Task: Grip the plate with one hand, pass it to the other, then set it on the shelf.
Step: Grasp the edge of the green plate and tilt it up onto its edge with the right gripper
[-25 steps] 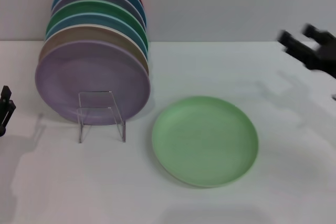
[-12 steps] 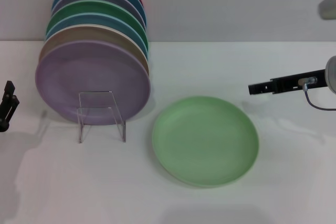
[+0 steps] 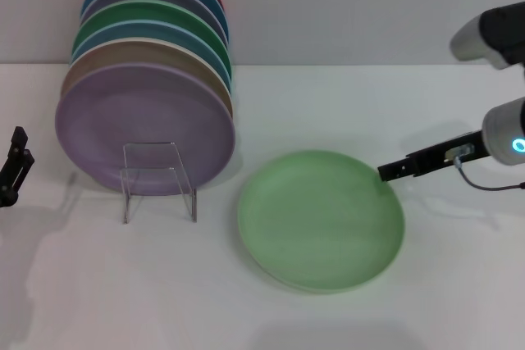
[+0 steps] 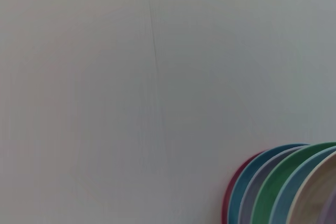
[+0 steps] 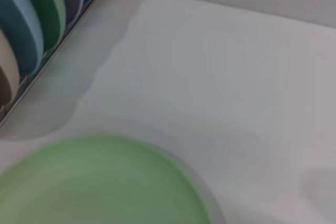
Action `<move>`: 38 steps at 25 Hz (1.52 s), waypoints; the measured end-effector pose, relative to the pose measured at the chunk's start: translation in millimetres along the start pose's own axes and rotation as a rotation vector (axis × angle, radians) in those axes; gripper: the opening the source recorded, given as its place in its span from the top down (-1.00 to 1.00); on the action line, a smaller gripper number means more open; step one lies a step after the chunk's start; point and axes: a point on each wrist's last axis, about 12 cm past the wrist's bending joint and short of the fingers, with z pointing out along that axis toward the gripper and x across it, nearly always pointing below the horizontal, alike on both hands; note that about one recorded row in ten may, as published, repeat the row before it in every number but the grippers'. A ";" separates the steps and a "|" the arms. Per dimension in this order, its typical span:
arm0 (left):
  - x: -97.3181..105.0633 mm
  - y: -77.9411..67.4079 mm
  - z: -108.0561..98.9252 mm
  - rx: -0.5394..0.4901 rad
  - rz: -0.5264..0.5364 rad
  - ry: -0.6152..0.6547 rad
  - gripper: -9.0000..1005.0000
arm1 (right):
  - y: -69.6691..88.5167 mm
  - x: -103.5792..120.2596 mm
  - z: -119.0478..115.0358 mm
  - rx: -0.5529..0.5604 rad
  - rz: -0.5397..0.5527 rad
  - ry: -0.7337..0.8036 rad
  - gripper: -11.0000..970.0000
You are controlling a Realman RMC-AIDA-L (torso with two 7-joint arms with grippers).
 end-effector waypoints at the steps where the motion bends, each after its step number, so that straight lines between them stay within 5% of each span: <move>1: 0.0 0.0 0.0 0.000 0.000 0.000 -0.65 | 1.1 -0.1 1.8 -0.002 -0.007 0.005 -0.67; 23: -0.5 -2.7 5.7 0.016 0.000 0.001 -0.65 | 17.3 0.1 29.5 -0.026 -0.100 0.099 -0.67; 33: 0.2 -3.6 8.6 0.021 0.000 0.010 -0.65 | 17.6 -0.3 34.3 -0.031 -0.121 0.121 -0.49; 38: 0.3 -3.6 8.6 0.021 0.000 0.010 -0.65 | 18.2 -0.3 34.6 -0.031 -0.128 0.122 -0.01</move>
